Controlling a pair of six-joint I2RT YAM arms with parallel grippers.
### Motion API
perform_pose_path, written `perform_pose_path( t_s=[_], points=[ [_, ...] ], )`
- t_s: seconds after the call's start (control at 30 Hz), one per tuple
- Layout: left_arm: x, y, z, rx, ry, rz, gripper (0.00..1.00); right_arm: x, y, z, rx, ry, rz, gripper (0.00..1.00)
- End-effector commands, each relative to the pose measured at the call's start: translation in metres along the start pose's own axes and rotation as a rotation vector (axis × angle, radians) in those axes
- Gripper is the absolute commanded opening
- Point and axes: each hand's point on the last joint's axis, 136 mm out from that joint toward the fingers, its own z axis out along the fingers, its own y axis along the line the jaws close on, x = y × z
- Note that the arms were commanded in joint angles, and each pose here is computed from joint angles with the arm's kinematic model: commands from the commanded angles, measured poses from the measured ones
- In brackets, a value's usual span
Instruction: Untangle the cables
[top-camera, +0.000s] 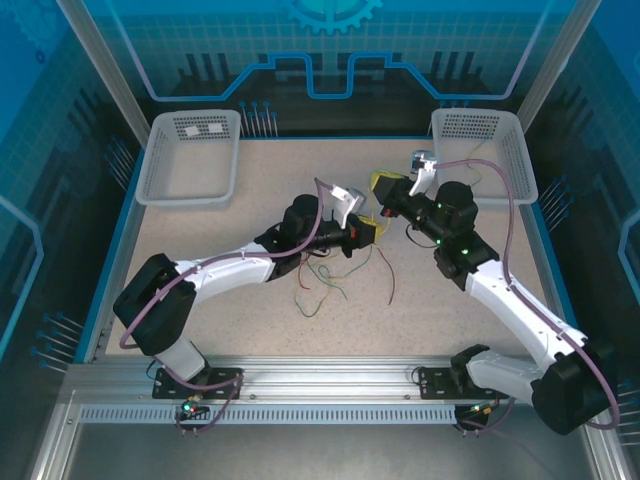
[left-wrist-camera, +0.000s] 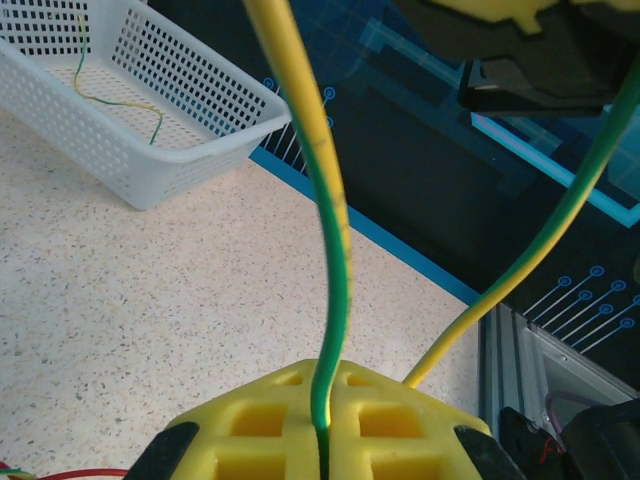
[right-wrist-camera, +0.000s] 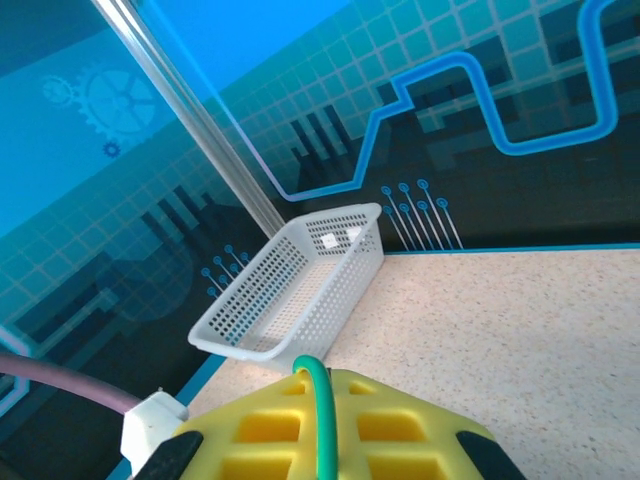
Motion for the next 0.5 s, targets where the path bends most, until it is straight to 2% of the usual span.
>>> perform_pose_path(
  t_s=[0.0, 0.1, 0.17, 0.23, 0.3, 0.47],
  points=[
    [0.002, -0.026, -0.003, 0.091, 0.014, 0.04, 0.0, -0.025, 0.005, -0.004, 0.016, -0.06, -0.032, 0.0],
    [0.002, -0.026, -0.004, 0.09, 0.017, 0.035, 0.0, -0.02, 0.005, -0.004, -0.023, -0.037, -0.034, 0.11],
    [0.002, -0.026, -0.004, 0.088, 0.012, 0.029, 0.0, -0.017, 0.003, -0.005, -0.036, -0.017, -0.021, 0.25],
    [-0.002, -0.027, -0.007, 0.085, -0.006, 0.031, 0.0, -0.014, 0.003, -0.007, -0.058, 0.005, -0.019, 0.27],
    [-0.007, -0.025, -0.012, 0.072, -0.032, 0.033, 0.0, -0.01, 0.003, -0.01, -0.081, 0.031, -0.022, 0.35],
    [-0.019, -0.012, -0.023, 0.059, -0.069, -0.024, 0.0, 0.011, 0.002, -0.012, -0.154, 0.148, 0.008, 0.41]
  ],
)
